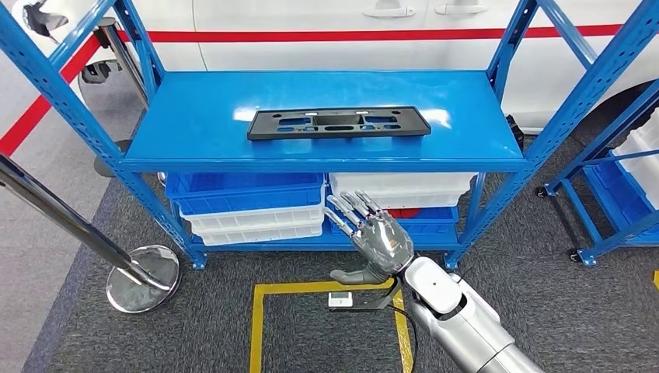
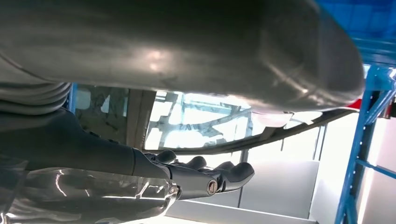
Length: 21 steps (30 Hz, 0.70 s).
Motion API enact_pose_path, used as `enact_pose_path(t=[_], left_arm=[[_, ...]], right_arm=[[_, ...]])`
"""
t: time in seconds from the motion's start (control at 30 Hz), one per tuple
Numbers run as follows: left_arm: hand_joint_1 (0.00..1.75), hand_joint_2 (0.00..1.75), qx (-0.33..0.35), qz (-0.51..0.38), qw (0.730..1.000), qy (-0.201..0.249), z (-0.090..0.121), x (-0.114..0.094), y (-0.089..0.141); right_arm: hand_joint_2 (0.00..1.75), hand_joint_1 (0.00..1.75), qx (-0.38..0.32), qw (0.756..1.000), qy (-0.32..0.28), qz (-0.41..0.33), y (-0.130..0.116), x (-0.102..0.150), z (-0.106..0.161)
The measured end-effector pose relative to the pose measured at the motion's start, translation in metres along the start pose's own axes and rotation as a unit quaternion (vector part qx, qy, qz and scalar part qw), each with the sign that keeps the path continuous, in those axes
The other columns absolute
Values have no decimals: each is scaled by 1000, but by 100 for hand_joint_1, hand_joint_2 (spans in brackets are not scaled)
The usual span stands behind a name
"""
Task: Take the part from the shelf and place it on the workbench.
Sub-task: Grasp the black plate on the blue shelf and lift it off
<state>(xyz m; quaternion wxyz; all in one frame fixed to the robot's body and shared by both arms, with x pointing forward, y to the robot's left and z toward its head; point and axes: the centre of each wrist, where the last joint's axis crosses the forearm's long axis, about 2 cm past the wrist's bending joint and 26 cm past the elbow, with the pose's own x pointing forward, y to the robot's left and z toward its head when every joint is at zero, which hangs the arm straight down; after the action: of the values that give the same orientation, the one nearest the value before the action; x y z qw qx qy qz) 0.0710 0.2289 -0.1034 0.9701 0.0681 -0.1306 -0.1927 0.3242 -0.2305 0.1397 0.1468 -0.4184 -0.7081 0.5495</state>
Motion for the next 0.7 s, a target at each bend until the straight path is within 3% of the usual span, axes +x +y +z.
enact_pose_path(t=[0.7], left_arm=[[0,0,-3,6,1000,1,0,-3,0]], right_arm=[[0,0,-8,1000,1,-16,3,-2,-2]])
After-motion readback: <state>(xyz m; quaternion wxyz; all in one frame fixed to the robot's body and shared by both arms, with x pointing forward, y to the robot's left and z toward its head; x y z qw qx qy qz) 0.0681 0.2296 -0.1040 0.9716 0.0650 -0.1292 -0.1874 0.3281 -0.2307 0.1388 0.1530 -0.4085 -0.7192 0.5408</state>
